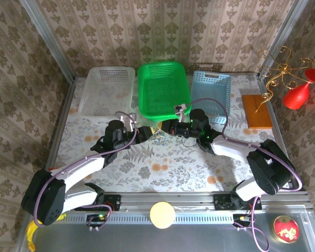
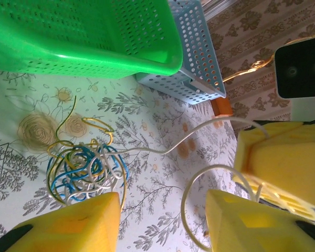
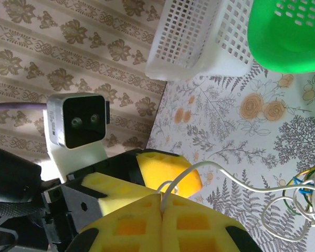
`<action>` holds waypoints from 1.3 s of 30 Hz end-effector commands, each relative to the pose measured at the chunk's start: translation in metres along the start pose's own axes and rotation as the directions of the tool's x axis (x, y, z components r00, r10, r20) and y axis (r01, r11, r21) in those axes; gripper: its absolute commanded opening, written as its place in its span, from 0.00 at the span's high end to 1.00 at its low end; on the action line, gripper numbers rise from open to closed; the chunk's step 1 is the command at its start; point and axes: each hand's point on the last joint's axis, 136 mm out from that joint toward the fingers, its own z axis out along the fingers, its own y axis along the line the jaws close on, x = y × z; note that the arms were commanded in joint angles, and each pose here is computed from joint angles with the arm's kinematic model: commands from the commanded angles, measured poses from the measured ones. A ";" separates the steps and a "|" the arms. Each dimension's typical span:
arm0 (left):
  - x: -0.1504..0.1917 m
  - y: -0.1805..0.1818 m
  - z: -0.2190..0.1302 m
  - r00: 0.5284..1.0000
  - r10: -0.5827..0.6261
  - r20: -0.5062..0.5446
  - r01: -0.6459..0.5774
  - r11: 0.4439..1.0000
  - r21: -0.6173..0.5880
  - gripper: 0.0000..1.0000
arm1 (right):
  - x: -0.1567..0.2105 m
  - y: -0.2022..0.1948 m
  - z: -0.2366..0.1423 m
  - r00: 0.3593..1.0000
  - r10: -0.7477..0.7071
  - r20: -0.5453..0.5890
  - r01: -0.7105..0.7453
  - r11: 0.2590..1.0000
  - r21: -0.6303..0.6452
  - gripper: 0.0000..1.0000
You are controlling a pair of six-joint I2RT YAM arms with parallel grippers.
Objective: Untangle the cables
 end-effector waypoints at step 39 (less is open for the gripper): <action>-0.034 -0.062 -0.008 0.989 0.070 0.130 -0.095 0.975 0.201 1.00 | 0.006 -0.018 0.001 0.999 0.034 0.006 -0.034 0.999 0.018 1.00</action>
